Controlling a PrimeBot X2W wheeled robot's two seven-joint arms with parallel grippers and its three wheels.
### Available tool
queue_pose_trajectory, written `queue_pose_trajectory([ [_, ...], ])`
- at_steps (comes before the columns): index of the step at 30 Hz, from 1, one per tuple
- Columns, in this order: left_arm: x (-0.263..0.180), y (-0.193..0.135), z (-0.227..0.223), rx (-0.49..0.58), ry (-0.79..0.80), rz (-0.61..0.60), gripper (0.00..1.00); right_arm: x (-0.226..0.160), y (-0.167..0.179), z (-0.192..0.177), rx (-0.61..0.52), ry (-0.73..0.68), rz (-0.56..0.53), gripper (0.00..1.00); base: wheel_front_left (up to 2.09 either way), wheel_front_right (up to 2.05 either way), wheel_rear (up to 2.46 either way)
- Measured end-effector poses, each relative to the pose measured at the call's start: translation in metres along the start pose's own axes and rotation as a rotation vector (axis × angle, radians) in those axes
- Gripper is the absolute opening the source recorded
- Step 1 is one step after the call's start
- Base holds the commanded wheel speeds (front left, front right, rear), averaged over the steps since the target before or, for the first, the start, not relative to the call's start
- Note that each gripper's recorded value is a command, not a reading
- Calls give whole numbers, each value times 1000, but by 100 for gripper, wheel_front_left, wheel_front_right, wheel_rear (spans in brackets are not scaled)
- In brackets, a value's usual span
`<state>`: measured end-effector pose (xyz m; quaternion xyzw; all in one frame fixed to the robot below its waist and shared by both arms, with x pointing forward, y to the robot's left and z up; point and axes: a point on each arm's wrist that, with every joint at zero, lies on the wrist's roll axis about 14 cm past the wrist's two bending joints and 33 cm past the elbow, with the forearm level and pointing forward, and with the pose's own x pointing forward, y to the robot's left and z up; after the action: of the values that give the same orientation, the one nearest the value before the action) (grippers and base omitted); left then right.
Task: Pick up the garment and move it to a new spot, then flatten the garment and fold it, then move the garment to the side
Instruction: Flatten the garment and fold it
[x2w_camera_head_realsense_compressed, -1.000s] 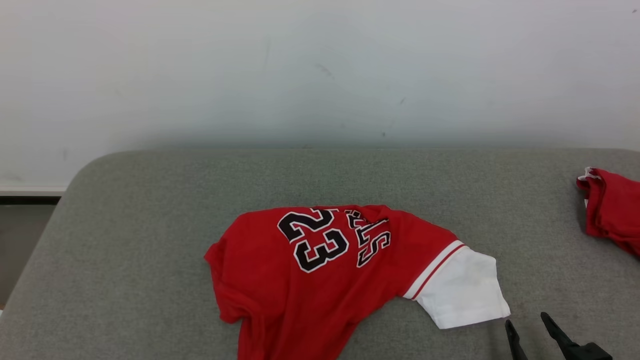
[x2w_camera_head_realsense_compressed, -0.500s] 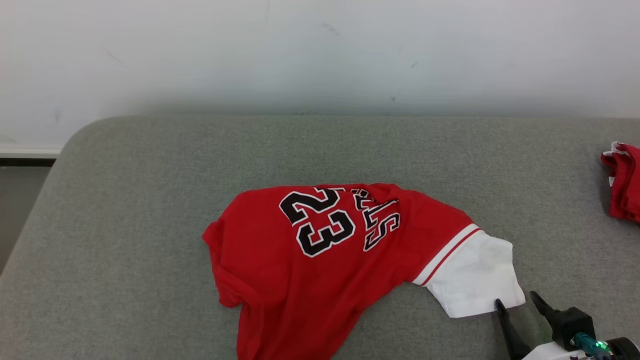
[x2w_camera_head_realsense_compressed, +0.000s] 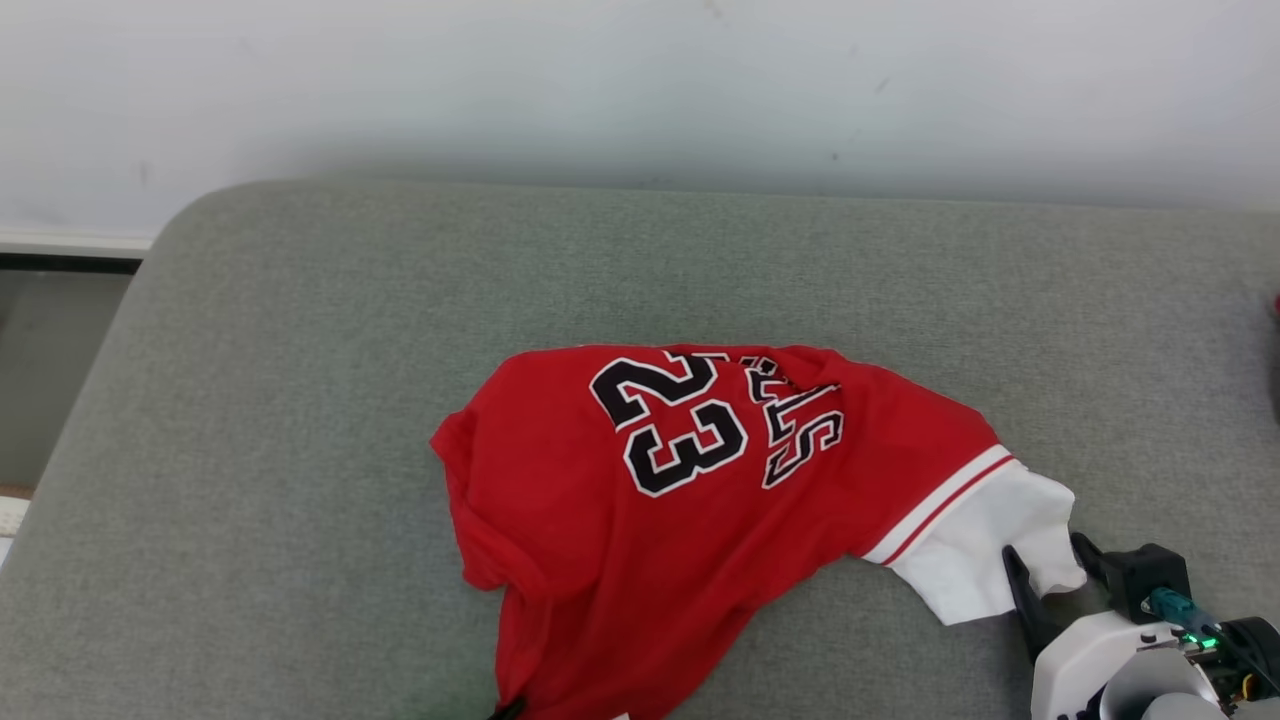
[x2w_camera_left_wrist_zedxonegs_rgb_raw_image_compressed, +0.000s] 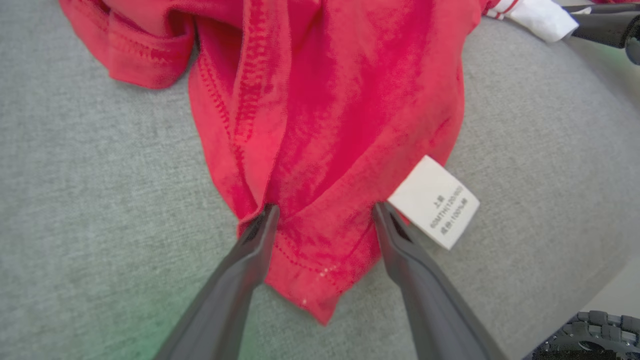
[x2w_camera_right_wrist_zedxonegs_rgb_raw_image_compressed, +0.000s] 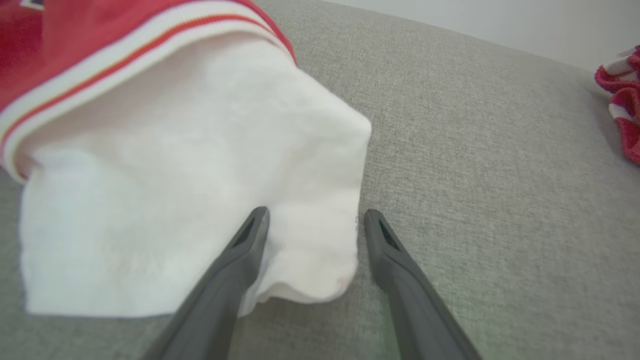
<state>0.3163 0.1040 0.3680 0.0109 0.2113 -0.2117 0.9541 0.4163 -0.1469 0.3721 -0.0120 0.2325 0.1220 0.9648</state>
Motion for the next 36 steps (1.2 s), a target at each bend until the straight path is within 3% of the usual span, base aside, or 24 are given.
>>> queue_pose_trajectory([
  [8, -1, 6, 0, -16, -9, 28, 100, 13, 24, 0, 11, 28, 69, 100, 0, 0, 0],
  [9, -1, 7, -1, -16, -11, 31, 100, 13, 31, 1, 22, 27, 88, 58, 0, 0, 0],
  [11, -2, 7, -3, -17, -8, 32, 100, 12, 36, 2, 33, 24, 103, 40, 0, 0, 0],
  [16, -1, 3, -4, -18, 0, 14, 100, 10, 44, 6, 56, 9, 131, 53, 0, 0, 0],
  [19, -1, -1, -6, -13, 13, -10, 100, 8, 45, 6, 52, 9, 143, 84, 0, 0, 0],
  [22, -1, -7, -7, -17, 21, -36, 100, 7, 47, 7, 52, 11, 152, 100, 0, 0, 0],
  [36, -12, -25, -15, -23, 79, -130, 100, 3, 47, 4, 70, 31, 162, 100, 0, 0, 0],
])
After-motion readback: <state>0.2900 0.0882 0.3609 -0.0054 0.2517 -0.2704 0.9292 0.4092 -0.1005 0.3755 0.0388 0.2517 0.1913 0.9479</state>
